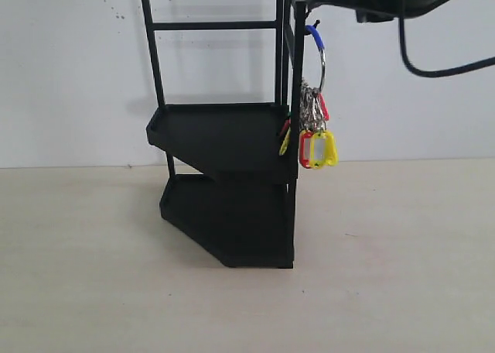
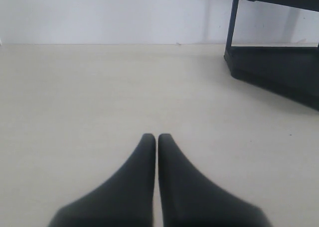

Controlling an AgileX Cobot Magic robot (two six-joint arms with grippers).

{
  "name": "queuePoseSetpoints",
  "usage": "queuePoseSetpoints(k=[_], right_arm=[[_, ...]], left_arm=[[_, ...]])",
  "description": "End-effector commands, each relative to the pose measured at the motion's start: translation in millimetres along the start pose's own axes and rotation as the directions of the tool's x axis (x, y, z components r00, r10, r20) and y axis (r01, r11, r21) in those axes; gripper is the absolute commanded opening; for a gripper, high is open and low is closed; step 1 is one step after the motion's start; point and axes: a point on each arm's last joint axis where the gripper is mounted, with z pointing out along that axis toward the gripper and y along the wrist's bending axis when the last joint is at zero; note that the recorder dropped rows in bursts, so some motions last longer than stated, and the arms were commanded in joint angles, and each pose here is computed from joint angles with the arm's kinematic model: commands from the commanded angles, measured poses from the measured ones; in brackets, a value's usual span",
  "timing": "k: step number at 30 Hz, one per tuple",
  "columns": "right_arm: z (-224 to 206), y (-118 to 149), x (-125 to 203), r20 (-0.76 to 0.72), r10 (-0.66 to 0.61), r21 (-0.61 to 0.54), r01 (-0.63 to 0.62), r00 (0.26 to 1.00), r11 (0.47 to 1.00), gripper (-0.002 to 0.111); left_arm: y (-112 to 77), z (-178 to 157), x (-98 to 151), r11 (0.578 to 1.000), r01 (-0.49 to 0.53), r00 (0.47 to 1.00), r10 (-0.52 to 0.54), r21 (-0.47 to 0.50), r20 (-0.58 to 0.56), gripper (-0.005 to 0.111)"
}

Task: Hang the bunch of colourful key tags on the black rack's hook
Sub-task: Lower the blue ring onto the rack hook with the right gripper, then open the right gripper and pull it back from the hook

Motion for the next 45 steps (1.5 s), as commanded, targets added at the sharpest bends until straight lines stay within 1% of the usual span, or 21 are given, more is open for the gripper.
queuePoseSetpoints(k=[1, 5, 8, 11, 16, 17, 18, 19, 21, 23, 28, 33, 34, 36, 40, 41, 42, 43, 45], right_arm=[[-34, -18, 0, -0.069, -0.013, 0.052, 0.016, 0.998, 0.999, 0.000], [-61, -32, 4, -0.113, -0.039, 0.091, 0.049, 0.993, 0.995, 0.000], [-80, -39, 13, -0.094, -0.023, 0.069, 0.029, 0.995, 0.997, 0.000], [-99, -43, 31, -0.055, -0.006, 0.017, 0.007, 0.998, 1.000, 0.000], [-127, -57, 77, -0.036, -0.002, -0.015, 0.001, 0.999, 1.000, 0.000], [-137, -63, 98, -0.038, -0.002, -0.016, 0.001, 0.999, 1.000, 0.000], [-141, -65, 106, -0.039, -0.002, -0.016, 0.002, 0.999, 1.000, 0.000], [-151, -71, 125, -0.042, 0.004, -0.012, -0.005, 0.999, 1.000, 0.000], [-167, -80, 141, -0.035, 0.038, -0.009, -0.038, 0.999, 0.999, 0.000], [-186, -90, 149, -0.019, 0.065, 0.008, -0.065, 0.998, 0.998, 0.000], [-216, -103, 156, 0.087, 0.111, -0.010, -0.111, 0.990, 0.994, 0.000], [-220, -104, 156, 0.112, 0.118, -0.019, -0.116, 0.987, 0.993, 0.000], [-220, -104, 157, 0.110, 0.103, -0.015, -0.102, 0.989, 0.995, 0.000], [-228, -108, 160, 0.135, 0.118, -0.019, -0.117, 0.984, 0.993, 0.000], [-256, -119, 168, 0.274, 0.192, -0.063, -0.181, 0.942, 0.981, 0.000], [-266, -122, 173, 0.309, 0.247, -0.061, -0.239, 0.919, 0.969, 0.000], [-269, -123, 176, 0.320, 0.273, -0.058, -0.269, 0.907, 0.961, 0.000], [-273, -122, 183, 0.364, 0.282, -0.024, -0.294, 0.888, 0.956, 0.000], [-271, -119, 193, 0.416, 0.264, 0.008, -0.294, 0.870, 0.956, 0.000]], left_arm=[[0.1, 0, -2, 1.000, 0.018, 1.000, -0.018, -0.002, 0.017, 0.004], [0.1, 0, -2, 1.000, 0.018, 1.000, -0.018, -0.002, 0.017, 0.004], [0.1, 0, -2, 1.000, 0.018, 1.000, -0.018, -0.002, 0.017, 0.004], [0.1, 0, -2, 1.000, 0.018, 1.000, -0.018, -0.002, 0.017, 0.004], [0.1, 0, -2, 1.000, 0.018, 1.000, -0.018, -0.002, 0.017, 0.004], [0.1, 0, -2, 1.000, 0.018, 1.000, -0.018, -0.002, 0.017, 0.004], [0.1, 0, -2, 1.000, 0.018, 1.000, -0.018, -0.002, 0.017, 0.004], [0.1, 0, -2, 1.000, 0.018, 1.000, -0.018, -0.002, 0.017, 0.004], [0.1, 0, -2, 1.000, 0.018, 1.000, -0.018, -0.002, 0.017, 0.004], [0.1, 0, -2, 1.000, 0.018, 1.000, -0.018, -0.002, 0.017, 0.004], [0.1, 0, -2, 1.000, 0.018, 1.000, -0.018, -0.002, 0.017, 0.004], [0.1, 0, -2, 1.000, 0.018, 1.000, -0.018, -0.002, 0.017, 0.004], [0.1, 0, -2, 1.000, 0.018, 1.000, -0.018, -0.002, 0.017, 0.004], [0.1, 0, -2, 1.000, 0.018, 1.000, -0.018, -0.002, 0.017, 0.004], [0.1, 0, -2, 1.000, 0.018, 1.000, -0.018, -0.002, 0.017, 0.004], [0.1, 0, -2, 1.000, 0.018, 1.000, -0.018, -0.002, 0.017, 0.004], [0.1, 0, -2, 1.000, 0.018, 1.000, -0.018, -0.002, 0.017, 0.004], [0.1, 0, -2, 1.000, 0.018, 1.000, -0.018, -0.002, 0.017, 0.004], [0.1, 0, -2, 1.000, 0.018, 1.000, -0.018, -0.002, 0.017, 0.004]])
